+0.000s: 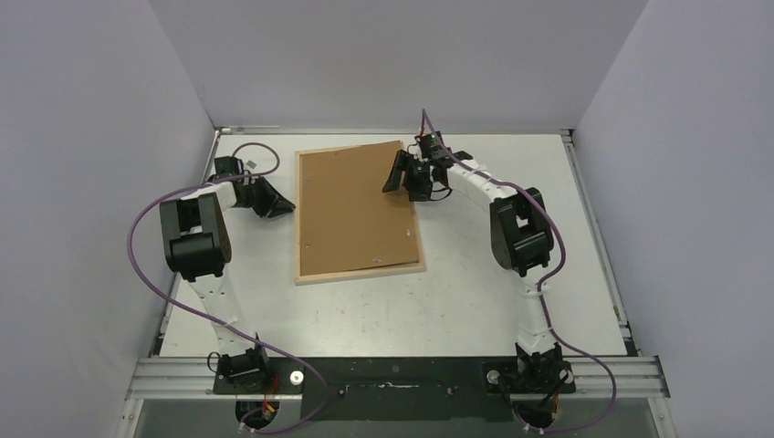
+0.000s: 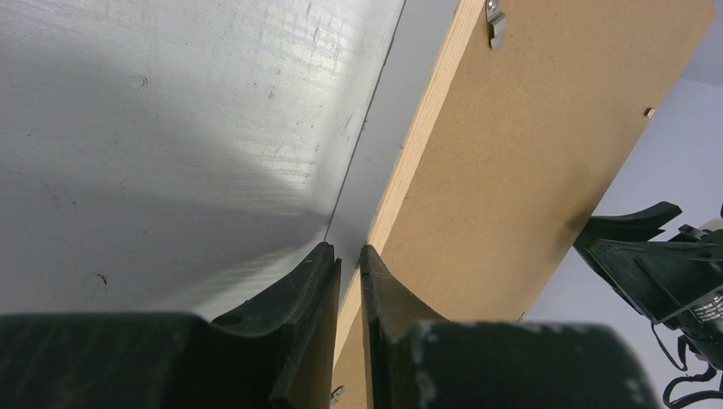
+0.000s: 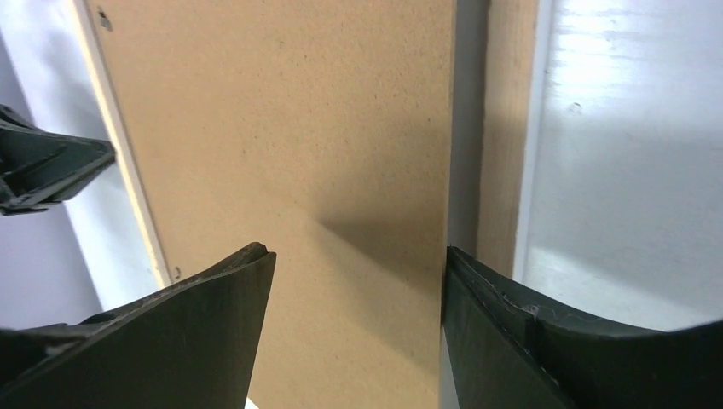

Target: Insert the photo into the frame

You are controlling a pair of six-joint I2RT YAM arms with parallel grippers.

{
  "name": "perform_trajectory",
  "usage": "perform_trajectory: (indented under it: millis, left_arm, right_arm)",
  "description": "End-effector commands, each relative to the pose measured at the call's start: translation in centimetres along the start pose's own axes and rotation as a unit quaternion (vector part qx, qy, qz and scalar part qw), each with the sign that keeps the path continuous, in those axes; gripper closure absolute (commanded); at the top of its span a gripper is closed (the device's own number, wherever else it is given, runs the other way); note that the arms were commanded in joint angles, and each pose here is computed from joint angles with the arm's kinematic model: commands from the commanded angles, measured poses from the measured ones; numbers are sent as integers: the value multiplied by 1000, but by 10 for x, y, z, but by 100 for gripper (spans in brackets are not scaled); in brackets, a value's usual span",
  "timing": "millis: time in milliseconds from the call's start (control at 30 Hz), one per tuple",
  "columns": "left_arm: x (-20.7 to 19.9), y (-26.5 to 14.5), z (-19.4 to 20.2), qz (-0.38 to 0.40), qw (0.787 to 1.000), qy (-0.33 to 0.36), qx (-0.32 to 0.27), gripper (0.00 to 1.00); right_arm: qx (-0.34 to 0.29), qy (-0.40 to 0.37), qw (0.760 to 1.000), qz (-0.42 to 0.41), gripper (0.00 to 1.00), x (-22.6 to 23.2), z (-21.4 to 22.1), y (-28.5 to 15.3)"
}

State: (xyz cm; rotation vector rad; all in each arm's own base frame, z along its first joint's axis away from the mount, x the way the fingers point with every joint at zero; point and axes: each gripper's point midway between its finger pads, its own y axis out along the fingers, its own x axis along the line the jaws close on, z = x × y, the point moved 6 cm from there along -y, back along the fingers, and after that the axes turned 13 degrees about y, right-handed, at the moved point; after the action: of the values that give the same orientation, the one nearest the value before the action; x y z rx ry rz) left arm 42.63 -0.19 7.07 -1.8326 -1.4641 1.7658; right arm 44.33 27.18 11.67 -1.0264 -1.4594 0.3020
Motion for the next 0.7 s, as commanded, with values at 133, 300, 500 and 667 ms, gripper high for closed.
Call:
perform_trajectory:
  millis: [133, 300, 500, 667]
  left_arm:
    - [5, 2, 2, -11, 1000, 2, 14, 86]
    - [6, 2, 2, -12, 1000, 2, 15, 86]
    - [6, 3, 2, -13, 1000, 1, 17, 86]
    - [5, 3, 1, -13, 1000, 1, 15, 86]
  right_arm:
    - [-43, -29, 998, 38, 32, 11, -8, -24]
    - [-54, -32, 997, 40, 35, 12, -9, -27]
    - [-51, -25, 998, 33, 40, 14, -9, -24]
    - [-29, -4, 999, 35, 42, 12, 0, -19]
